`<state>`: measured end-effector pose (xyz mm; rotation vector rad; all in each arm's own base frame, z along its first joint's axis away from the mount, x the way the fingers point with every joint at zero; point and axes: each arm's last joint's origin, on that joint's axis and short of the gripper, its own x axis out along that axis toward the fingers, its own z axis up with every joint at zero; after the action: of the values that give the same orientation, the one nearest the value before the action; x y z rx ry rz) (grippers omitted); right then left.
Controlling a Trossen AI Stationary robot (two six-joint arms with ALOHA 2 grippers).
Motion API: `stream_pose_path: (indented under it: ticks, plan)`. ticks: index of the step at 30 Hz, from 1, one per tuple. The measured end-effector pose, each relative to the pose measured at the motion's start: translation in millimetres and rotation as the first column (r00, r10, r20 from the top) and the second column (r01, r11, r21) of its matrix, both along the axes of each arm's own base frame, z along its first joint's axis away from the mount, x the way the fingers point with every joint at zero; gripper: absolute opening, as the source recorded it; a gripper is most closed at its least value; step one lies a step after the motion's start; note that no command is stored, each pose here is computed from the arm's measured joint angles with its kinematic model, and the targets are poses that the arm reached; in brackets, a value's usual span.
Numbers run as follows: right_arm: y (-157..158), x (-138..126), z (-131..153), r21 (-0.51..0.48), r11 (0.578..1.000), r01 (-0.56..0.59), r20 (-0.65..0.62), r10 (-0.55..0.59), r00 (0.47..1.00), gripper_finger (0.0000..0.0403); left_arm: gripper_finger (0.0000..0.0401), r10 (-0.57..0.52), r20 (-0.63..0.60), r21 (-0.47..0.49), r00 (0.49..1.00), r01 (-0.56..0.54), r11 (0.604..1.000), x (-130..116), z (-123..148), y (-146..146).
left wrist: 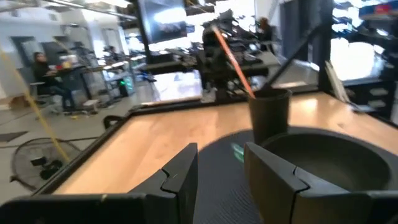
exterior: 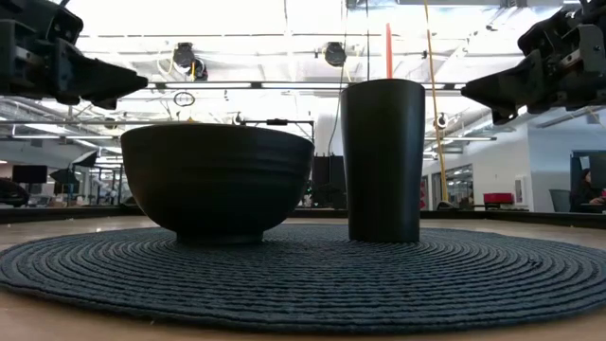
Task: Pick & Place Utensil
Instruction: Return to home position
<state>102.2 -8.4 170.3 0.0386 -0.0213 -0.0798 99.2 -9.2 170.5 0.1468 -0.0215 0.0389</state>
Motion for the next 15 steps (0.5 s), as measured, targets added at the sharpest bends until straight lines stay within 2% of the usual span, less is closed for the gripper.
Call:
stream_pose_path:
  ticks: [8,15]
  plan:
    - [4.3,0.0,0.0,-0.003,0.989,-0.148,0.000,0.148,0.989,0.0063,0.0136,-0.137,-0.041,0.024,0.990,0.138,0.990,-0.2,-3.3,0.2]
    - [4.5,0.0,0.0,-0.002,0.988,-0.155,0.000,0.155,0.988,0.0063,0.0136,-0.072,-0.042,0.027,0.996,0.074,0.997,0.2,-3.5,6.4]
